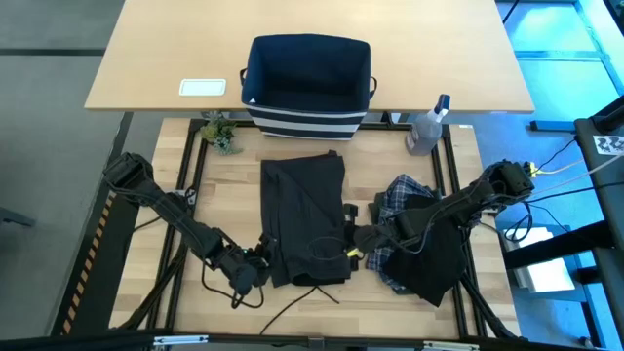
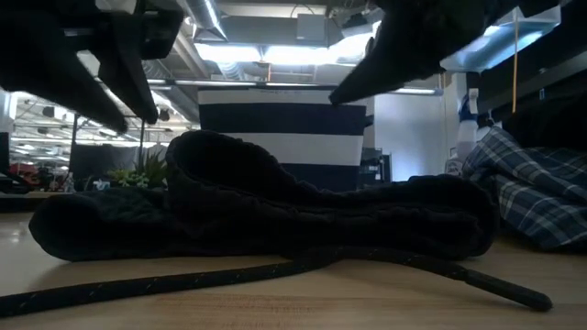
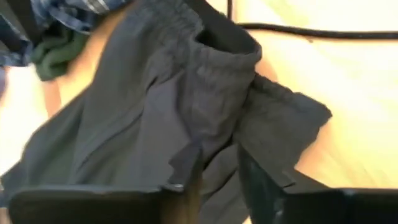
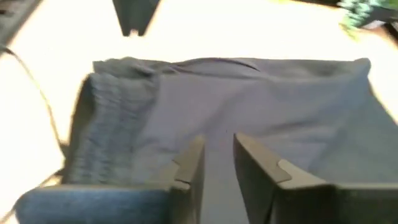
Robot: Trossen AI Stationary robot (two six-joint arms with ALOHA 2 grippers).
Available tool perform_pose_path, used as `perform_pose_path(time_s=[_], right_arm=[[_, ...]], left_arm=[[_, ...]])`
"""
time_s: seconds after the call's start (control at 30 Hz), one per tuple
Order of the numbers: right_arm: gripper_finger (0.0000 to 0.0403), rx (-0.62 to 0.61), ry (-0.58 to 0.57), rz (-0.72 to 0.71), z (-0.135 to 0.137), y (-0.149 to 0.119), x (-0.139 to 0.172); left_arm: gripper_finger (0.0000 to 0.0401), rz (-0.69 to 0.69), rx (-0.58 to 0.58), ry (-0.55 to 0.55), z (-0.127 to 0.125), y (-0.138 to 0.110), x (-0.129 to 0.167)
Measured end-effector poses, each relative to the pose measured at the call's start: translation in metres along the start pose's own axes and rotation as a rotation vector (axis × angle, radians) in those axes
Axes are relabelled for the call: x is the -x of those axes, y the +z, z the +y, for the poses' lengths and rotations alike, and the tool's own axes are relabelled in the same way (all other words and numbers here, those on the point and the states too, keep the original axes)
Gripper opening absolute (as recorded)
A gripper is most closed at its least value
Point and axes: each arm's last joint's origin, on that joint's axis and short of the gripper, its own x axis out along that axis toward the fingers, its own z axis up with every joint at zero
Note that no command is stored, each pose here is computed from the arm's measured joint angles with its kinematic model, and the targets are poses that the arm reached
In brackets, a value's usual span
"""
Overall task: Fold Laundry from Bin
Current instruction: Fold the black shorts
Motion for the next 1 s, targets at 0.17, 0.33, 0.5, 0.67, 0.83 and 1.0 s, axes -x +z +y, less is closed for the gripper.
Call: perform_pose_path(time_s=[0.17,0.33,0.5,0.67,0.83,1.0], right_arm=[[0.0113,-0.013,0.127,-0.053,0.007,0.003,-0.008],[0.0134,0.003,0.227,-0.097,0.020,0.003,-0.025],[0.0149,0.085,0.250,-0.080,0.036,0.010,-0.046],[0.0182,0.171,0.232,-0.019,0.050,0.016,-0.061],[0.0227,0.186,0.229,0.019,0.055,0.020,-0.072],[0.0251,0.180,0.252,0.018,0.061,0.022,-0.083]], left_arm=[[0.0156,-0.013,-0.001,-0.075,-0.003,0.000,0.000],[0.0202,-0.020,-0.051,-0.094,-0.011,0.001,0.005],[0.0225,0.023,-0.159,-0.071,-0.025,-0.002,0.001],[0.0235,0.071,-0.194,-0.071,-0.038,-0.007,-0.015],[0.0242,0.084,-0.197,-0.020,-0.040,-0.008,-0.020],[0.0243,0.088,-0.198,0.034,-0.038,-0.007,-0.020]])
